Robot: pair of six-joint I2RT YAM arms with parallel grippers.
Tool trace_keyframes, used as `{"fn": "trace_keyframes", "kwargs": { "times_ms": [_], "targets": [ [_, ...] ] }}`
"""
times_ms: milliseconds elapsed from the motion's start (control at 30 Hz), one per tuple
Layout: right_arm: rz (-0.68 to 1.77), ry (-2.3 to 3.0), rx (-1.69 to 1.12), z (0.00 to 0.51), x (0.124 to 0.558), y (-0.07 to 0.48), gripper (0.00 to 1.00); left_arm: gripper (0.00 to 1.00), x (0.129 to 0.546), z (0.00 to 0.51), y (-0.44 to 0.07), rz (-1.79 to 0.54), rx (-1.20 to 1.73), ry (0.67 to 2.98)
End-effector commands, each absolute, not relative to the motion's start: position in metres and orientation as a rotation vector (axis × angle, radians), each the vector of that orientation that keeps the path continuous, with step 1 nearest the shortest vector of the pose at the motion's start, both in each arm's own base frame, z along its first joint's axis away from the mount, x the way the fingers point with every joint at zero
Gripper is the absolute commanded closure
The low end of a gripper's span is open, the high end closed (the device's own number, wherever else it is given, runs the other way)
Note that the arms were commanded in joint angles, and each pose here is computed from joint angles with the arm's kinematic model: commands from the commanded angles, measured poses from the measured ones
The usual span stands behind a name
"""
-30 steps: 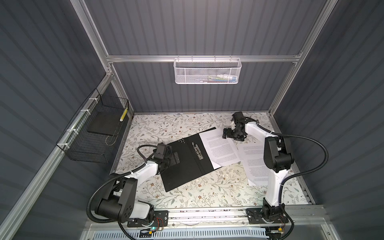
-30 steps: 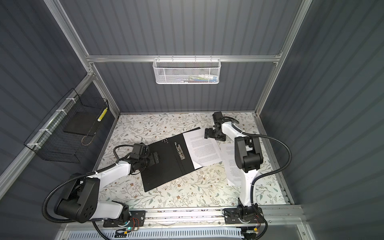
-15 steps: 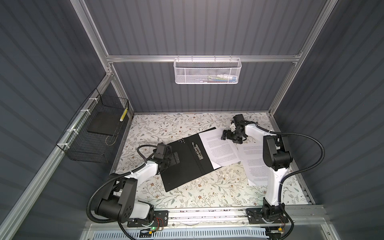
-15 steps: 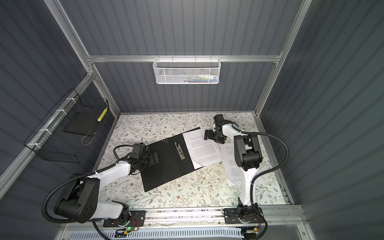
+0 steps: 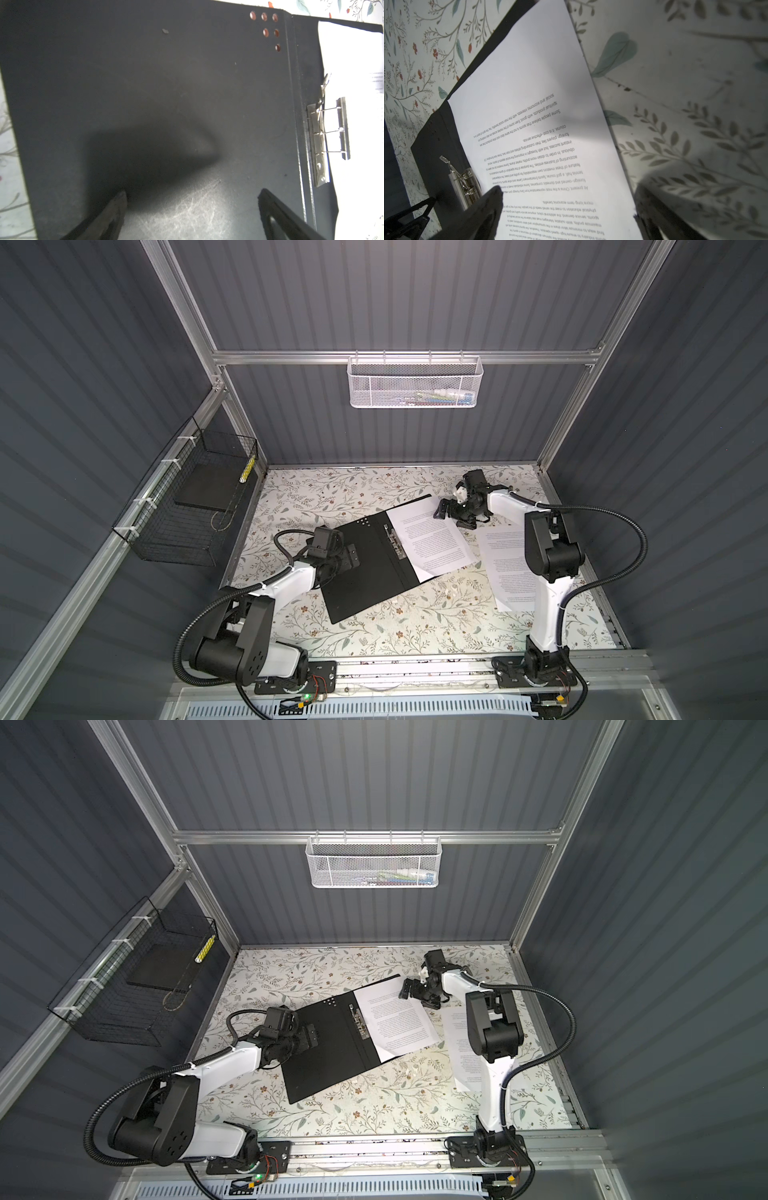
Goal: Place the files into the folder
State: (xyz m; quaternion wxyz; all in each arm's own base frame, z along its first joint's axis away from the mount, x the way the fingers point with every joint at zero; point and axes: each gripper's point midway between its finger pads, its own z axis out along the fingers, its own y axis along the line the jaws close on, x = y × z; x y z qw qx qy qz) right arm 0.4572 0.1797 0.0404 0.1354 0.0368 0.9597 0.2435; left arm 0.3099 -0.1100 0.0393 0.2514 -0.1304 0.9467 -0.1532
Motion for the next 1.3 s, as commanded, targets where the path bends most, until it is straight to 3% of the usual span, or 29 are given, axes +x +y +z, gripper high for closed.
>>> {"fn": "trace_keyframes", "kwargs": {
  "times_ms": [0, 233, 633, 900, 1267],
  "targets": [
    [0.766, 2.804, 0.102, 0.038, 0.450, 0.192, 0.01, 0.00, 0.277, 0.009, -0.099, -0.359, -0.412, 2.725],
    [0.571, 2.772, 0.080, 0.064, 0.448, 0.168, 0.01, 0.00, 0.277, 0.011, -0.099, -0.361, -0.411, 2.722],
    [0.451, 2.742, 0.188, 0.096, 0.389, 0.117, 0.01, 0.00, 0.283, 0.023, -0.102, -0.381, -0.405, 2.693],
    [-0.110, 2.973, 0.217, 0.081, 0.319, 0.049, 0.02, 0.00, 0.289, 0.033, -0.105, -0.400, -0.383, 2.674],
    [-0.518, 3.298, 0.032, 0.061, 0.238, 0.046, 0.17, 0.00, 0.293, 0.044, -0.112, -0.447, -0.348, 2.664]
  ]
}}
